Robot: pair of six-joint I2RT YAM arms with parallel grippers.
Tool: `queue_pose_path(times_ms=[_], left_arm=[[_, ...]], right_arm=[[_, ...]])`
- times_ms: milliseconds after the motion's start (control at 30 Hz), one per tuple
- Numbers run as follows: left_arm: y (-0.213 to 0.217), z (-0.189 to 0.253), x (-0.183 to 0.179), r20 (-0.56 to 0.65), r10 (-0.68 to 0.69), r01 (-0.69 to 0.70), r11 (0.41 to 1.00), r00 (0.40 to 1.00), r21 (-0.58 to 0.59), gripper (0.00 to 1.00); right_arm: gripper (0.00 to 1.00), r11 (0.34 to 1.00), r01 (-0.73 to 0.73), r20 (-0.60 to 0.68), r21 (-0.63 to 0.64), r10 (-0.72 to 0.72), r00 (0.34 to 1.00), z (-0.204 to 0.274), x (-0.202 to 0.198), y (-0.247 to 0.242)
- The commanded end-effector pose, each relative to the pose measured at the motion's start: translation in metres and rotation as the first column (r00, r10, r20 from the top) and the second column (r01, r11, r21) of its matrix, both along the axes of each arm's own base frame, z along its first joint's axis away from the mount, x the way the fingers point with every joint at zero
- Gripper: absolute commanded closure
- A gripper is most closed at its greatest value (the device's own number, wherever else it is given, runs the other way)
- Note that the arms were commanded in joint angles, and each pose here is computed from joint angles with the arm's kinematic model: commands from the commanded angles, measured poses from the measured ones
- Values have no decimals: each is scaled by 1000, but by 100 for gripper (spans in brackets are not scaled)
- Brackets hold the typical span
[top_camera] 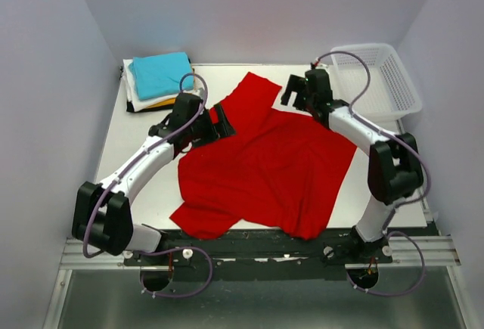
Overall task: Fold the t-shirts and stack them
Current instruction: Flatten out the tshirt
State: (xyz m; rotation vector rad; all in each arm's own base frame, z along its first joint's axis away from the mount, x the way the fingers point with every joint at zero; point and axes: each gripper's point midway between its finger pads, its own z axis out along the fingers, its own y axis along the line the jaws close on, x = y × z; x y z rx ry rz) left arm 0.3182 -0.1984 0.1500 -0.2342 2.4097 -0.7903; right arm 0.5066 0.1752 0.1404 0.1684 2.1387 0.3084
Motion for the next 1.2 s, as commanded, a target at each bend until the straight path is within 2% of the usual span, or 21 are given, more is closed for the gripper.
queue_pose_path(times_ms=[0, 100, 300, 433, 700, 800, 1033, 1167], left_arm=[[-10, -1, 36, 32, -54, 52, 997, 998, 53, 1], [-20, -18, 62, -10, -70, 70, 995, 998, 65, 1], [-6, -58, 96, -104, 16, 2, 984, 994, 180, 1], [6, -82, 88, -208, 49, 2, 972, 977, 236, 1], [35, -124, 49, -367, 112, -34, 977, 923, 211, 1], [45, -133, 30, -391, 133, -61, 980, 911, 191, 1], [50, -134, 12, -399, 174, -127, 982, 900, 143, 1], [52, -132, -2, -390, 203, -171, 978, 898, 117, 1]], right_arm=[[0, 983, 186, -113, -5, -185, 976, -43, -69, -43], [0, 983, 181, -127, -44, -185, 975, -58, -95, -56], [0, 970, 206, -185, -132, -228, 956, -85, -90, -67], [0, 966, 212, -214, -147, -240, 947, -102, -79, -64], [0, 976, 139, -258, -170, -180, 949, -127, -47, -47], [0, 982, 104, -263, -158, -143, 954, -133, -30, -38], [0, 986, 24, -264, -165, -68, 962, -140, 15, -19], [0, 982, 34, -248, -184, -79, 965, -139, 40, -19]])
